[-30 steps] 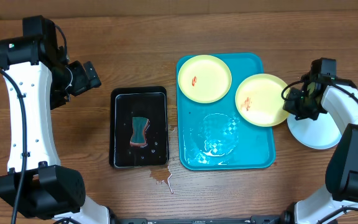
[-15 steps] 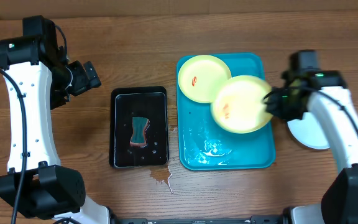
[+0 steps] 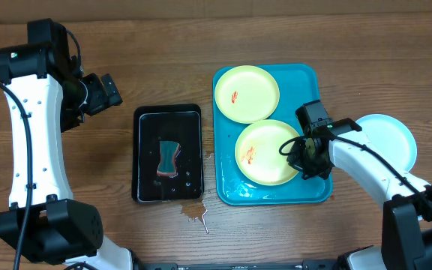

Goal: Clean dirty plates on tray and stack at the side
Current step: 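Move right gripper to grip the rim of the lower yellow plate, then grasp the sponge on the black tray with left gripper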

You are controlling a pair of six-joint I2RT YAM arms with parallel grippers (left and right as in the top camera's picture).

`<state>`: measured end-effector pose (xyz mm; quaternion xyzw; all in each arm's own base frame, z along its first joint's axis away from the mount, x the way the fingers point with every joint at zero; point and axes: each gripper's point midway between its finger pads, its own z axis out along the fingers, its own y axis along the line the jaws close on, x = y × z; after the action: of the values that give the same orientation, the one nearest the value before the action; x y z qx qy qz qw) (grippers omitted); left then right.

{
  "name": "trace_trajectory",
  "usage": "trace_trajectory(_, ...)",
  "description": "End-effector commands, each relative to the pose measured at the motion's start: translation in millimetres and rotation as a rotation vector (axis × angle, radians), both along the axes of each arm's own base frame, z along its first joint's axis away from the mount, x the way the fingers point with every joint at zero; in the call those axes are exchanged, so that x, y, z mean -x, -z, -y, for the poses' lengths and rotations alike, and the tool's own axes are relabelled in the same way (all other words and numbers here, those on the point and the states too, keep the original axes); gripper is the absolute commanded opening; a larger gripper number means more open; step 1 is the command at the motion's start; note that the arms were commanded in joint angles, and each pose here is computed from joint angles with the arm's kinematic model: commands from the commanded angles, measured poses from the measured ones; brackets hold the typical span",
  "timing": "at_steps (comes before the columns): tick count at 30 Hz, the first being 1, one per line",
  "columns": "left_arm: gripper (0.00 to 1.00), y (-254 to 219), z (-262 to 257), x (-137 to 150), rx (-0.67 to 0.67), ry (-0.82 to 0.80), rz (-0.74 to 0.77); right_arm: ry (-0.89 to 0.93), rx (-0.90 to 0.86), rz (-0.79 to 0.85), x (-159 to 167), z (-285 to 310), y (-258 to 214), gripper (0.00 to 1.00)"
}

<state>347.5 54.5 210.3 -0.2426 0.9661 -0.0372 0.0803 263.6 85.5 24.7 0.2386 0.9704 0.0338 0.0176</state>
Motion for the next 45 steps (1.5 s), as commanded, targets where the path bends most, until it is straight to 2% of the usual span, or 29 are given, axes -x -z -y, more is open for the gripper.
trace_trajectory(1,1.00,-9.1,0.9,-1.9,-0.003,0.020,0.033,-0.071,0.026,0.047,-11.4,4.9,-8.9,0.21)
trace_trajectory(6,1.00,-9.2,0.8,-2.4,-0.004,0.020,0.035,-0.185,0.090,0.149,-33.1,14.8,-53.1,0.20)
trace_trajectory(10,1.00,-16.9,-7.8,-30.6,-0.046,0.016,0.152,-0.299,0.087,0.260,-45.1,9.9,-94.3,0.20)
trace_trajectory(15,1.00,-20.2,-9.5,-39.9,-0.053,0.015,0.193,-0.296,0.080,0.324,-44.5,10.0,-114.3,0.21)
trace_trajectory(17,1.00,-20.6,-2.2,-40.7,-0.003,-0.008,0.198,-0.296,0.076,0.329,-44.4,9.4,-115.7,0.21)
trace_trajectory(19,1.00,-21.5,24.2,-35.4,0.160,-0.030,0.179,-0.296,0.076,0.330,-45.0,9.3,-115.6,0.22)
trace_trajectory(20,1.00,-19.9,39.4,-20.4,0.240,-0.007,0.121,-0.296,0.076,0.331,-45.4,9.2,-115.5,0.22)
trace_trajectory(21,1.00,-20.7,46.0,-18.4,0.287,-0.040,0.107,-0.296,0.075,0.332,-45.7,9.1,-115.6,0.22)
trace_trajectory(23,1.00,-21.7,56.1,-19.4,0.323,-0.029,0.107,-0.294,0.075,0.332,-45.7,9.1,-115.6,0.22)
trace_trajectory(25,1.00,-19.7,67.8,-19.0,0.310,0.065,0.109,-0.293,0.073,0.332,-45.6,8.7,-115.6,0.22)
trace_trajectory(26,0.93,-16.2,81.0,-15.5,0.300,0.161,0.096,-0.294,0.068,0.332,-45.5,7.8,-115.6,0.22)
trace_trajectory(28,0.86,-6.8,97.3,-6.6,0.268,0.249,0.051,-0.294,0.067,0.332,-45.6,7.8,-115.6,0.22)
trace_trajectory(30,0.84,18.6,103.9,10.0,0.071,0.334,-0.056,-0.294,0.068,0.332,-45.6,7.8,-115.6,0.22)
trace_trajectory(31,0.90,28.0,98.9,14.6,-0.043,0.360,-0.091,-0.294,0.067,0.332,-45.5,7.8,-115.6,0.22)
trace_trajectory(32,1.00,36.0,93.5,17.2,-0.183,0.384,-0.117,-0.294,0.068,0.328,-44.7,8.0,-115.3,0.22)
trace_trajectory(34,1.00,42.8,99.5,16.4,-0.278,0.436,-0.116,-0.294,0.068,0.325,-43.9,8.2,-115.0,0.22)
trace_trajectory(37,1.00,50.1,120.3,15.8,-0.289,0.473,-0.098,-0.294,0.068,0.326,-44.2,8.2,-115.1,0.22)
trace_trajectory(40,1.00,62.8,128.7,19.5,-0.229,0.312,-0.100,-0.295,0.069,0.320,-42.9,8.5,-114.6,0.22)
trace_trajectory(45,0.94,107.5,130.8,31.1,-0.112,0.288,-0.159,-0.296,0.071,0.303,-38.9,9.6,-113.0,0.22)
